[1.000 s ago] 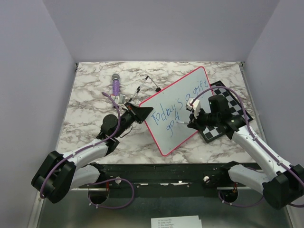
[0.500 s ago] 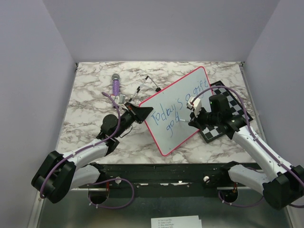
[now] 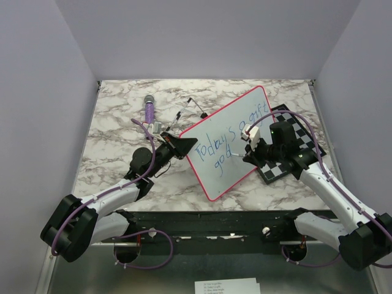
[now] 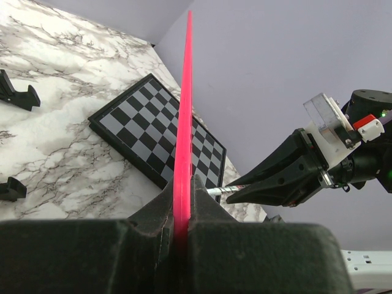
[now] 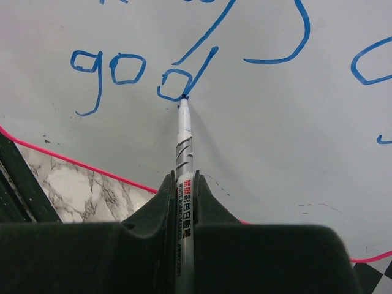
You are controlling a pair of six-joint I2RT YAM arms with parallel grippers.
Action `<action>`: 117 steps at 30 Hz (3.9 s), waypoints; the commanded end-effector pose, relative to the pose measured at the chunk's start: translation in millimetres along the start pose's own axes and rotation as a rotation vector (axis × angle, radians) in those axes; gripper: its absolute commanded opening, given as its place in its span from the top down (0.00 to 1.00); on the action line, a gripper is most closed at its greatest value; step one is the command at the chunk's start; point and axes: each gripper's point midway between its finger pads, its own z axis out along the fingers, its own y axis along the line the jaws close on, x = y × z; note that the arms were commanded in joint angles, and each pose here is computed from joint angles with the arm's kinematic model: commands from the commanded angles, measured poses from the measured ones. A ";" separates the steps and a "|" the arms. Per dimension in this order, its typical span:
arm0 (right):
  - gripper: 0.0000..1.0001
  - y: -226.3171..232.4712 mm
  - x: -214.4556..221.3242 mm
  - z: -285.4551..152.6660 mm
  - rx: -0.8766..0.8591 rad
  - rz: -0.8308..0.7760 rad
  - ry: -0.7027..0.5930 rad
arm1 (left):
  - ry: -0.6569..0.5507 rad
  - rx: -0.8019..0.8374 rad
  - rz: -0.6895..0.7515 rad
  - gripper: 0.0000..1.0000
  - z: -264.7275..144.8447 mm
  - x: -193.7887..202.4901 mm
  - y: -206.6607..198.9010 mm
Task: Write a sentence on the whiteboard
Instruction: Write a sentence on the whiteboard, then put down the whiteboard on the whiteboard stand.
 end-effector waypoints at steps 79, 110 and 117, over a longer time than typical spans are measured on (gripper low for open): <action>0.99 -5.3 -52.4 -106.5 0.108 0.024 -0.407 | -0.287 0.237 0.205 1.00 56.2 -168.2 -98.6; 0.99 -5.2 -44.3 -96.5 0.066 0.055 -0.382 | -0.509 -0.070 0.370 1.00 -3.6 -245.0 12.4; 0.99 -5.3 -43.2 -94.8 0.059 0.058 -0.378 | -0.503 -0.068 0.341 1.00 -4.9 -238.2 19.1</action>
